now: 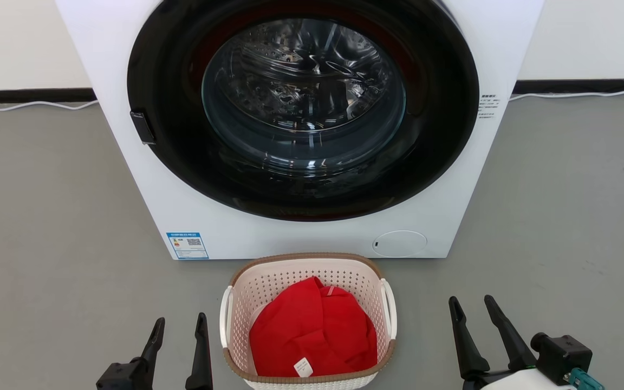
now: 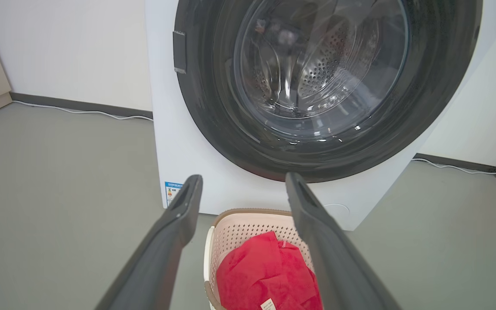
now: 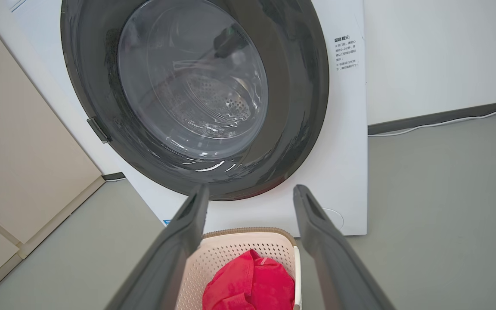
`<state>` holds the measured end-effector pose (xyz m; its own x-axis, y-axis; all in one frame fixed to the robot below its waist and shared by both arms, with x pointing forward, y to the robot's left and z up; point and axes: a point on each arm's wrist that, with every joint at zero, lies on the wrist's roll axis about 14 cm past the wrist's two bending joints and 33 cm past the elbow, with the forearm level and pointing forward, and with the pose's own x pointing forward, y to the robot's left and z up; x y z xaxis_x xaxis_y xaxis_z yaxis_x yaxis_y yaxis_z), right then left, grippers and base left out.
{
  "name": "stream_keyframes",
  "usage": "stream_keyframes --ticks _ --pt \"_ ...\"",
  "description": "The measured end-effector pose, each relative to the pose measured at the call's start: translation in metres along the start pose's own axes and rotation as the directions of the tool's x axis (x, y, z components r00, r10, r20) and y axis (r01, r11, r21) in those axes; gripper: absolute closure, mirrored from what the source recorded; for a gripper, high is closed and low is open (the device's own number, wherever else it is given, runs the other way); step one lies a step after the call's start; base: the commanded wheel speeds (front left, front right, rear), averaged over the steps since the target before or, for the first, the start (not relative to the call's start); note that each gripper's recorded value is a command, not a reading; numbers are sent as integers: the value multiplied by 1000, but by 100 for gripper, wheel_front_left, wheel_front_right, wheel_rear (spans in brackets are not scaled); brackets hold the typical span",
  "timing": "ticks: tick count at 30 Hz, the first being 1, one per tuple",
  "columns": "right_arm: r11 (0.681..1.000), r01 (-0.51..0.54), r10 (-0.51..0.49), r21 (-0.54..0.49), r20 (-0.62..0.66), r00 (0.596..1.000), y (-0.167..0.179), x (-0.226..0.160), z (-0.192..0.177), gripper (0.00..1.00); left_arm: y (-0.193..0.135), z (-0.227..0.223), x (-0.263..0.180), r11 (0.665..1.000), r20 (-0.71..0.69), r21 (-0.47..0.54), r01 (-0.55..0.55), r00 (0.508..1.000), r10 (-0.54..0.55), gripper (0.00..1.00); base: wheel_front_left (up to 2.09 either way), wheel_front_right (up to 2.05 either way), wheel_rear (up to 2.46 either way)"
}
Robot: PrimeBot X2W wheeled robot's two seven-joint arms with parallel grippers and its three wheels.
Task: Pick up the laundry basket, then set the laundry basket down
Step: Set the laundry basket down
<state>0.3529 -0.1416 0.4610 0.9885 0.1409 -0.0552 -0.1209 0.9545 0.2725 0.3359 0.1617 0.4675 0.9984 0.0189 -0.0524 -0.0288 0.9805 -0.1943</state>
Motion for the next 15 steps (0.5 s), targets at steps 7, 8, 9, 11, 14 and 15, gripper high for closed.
stream_keyframes --ticks 7,8,9,11,14,15 --pt "1000 0 0 2 -7 1000 0 1 -2 0 -1 -2 0 1000 -6 9 3 1000 -3 0 0 0 0" --pt "1000 0 0 2 -7 1000 0 1 -2 0 -1 -2 0 1000 -6 9 3 1000 -3 0 0 0 0" --pt "1000 1 -1 2 -7 1000 0 1 -2 0 -1 -2 1 1000 -7 11 4 1000 -3 0 0 0 0" --pt "1000 4 -4 2 -8 1000 -1 1 -3 0 -1 -3 1 1000 -8 15 5 1000 -5 0 0 0 0" --pt "1000 6 -6 3 -9 1000 -2 1 -3 0 -1 -3 1 1000 -9 19 6 1000 -6 0 0 0 0" --pt "1000 7 -7 3 -9 1000 -2 1 -3 0 -1 -3 2 1000 -9 19 5 1000 -5 0 0 0 0"
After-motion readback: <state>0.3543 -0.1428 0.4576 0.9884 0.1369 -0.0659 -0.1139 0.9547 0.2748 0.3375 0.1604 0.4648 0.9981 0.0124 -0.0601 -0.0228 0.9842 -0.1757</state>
